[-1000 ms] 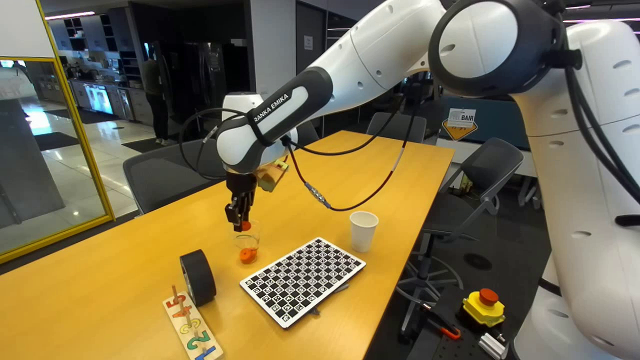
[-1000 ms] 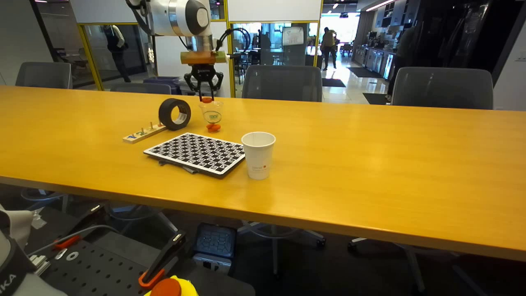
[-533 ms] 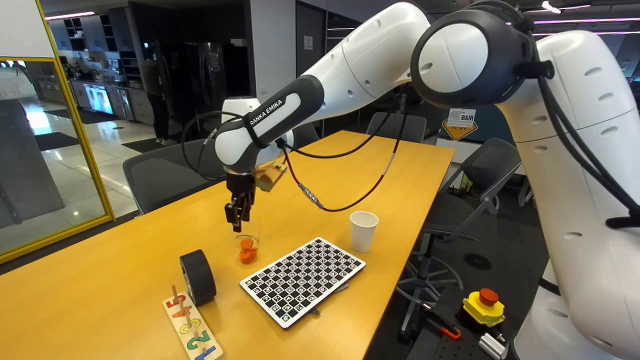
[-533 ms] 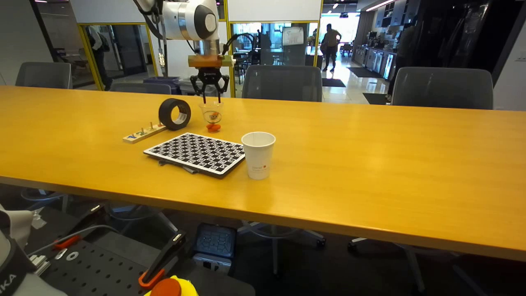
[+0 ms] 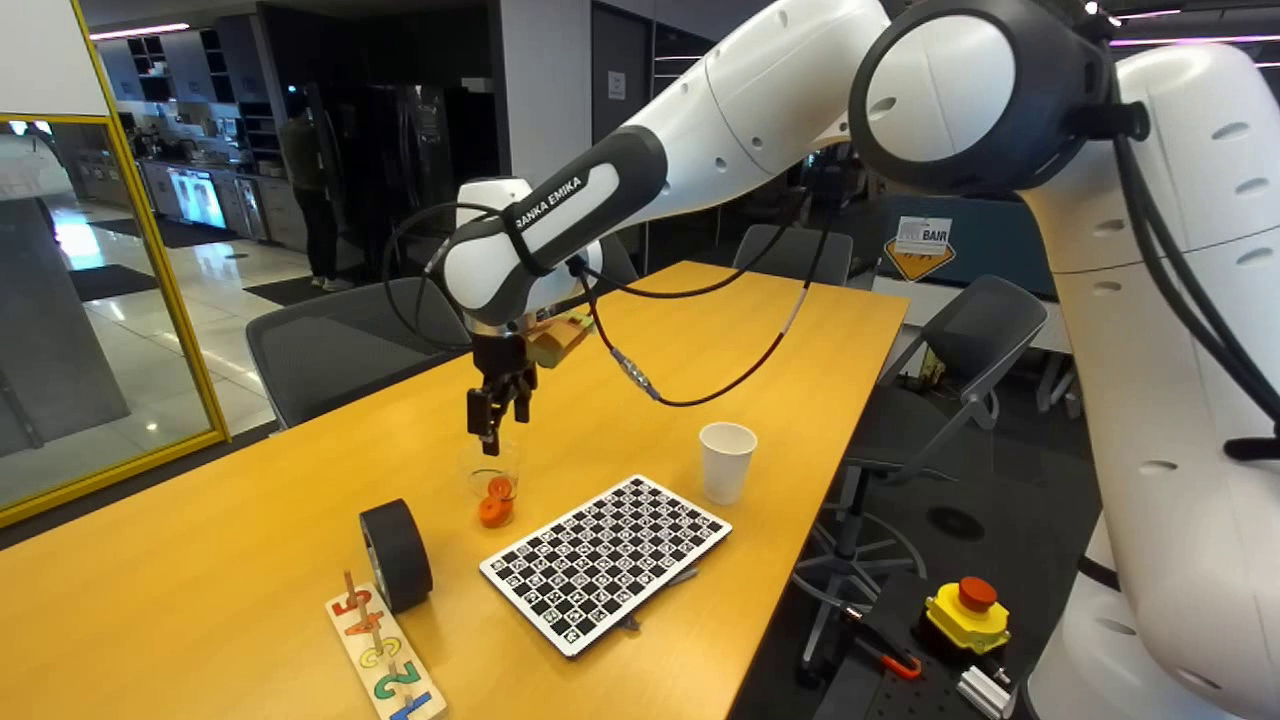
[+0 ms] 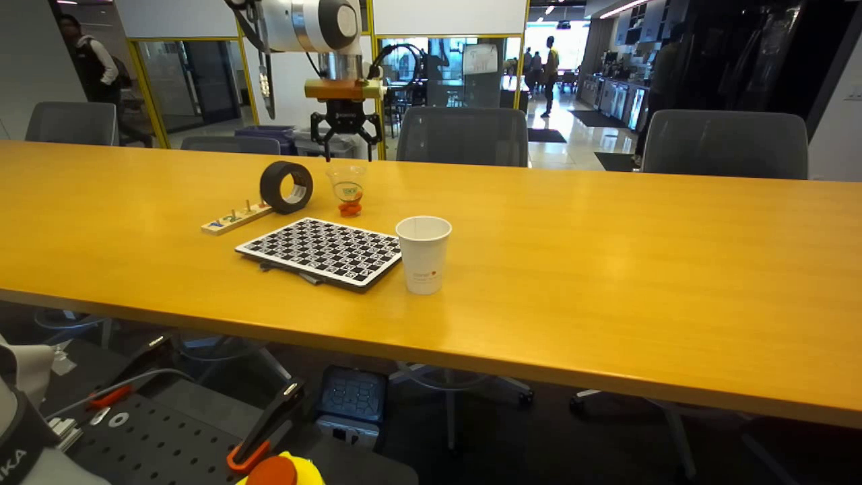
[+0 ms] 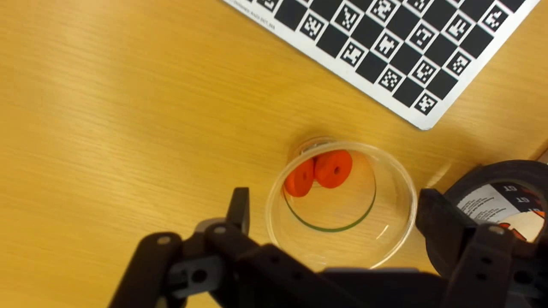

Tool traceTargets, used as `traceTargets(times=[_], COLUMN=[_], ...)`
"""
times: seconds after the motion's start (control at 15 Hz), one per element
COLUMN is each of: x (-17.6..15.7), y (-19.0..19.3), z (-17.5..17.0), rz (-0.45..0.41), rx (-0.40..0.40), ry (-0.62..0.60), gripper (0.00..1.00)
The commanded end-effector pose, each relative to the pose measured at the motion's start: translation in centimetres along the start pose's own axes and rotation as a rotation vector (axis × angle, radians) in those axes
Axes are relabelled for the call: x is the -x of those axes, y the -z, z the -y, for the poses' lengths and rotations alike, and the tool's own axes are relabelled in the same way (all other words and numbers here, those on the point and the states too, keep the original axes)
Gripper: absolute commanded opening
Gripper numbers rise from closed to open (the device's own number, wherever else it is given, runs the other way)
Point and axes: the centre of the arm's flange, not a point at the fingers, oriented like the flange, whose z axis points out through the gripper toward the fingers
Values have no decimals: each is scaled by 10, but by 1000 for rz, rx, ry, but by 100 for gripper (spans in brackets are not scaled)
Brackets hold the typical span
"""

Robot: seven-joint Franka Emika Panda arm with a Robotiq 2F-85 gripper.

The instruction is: Put two orange rings in the white cup and the rest in the clear cup

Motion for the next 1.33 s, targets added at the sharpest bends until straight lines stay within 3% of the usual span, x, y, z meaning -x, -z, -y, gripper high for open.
traceTargets(times=[0.0,0.4,0.73,1.0,1.27], x=[69,167,254,297,321], y=[51,87,93,101,110], z=[15,30,44,55,64], rz=[16,50,56,47,27], rx=[18,-2,-27,-28,-27], ry=[-95,-139,-201,-195,-195], gripper=[100,100,100,100,100])
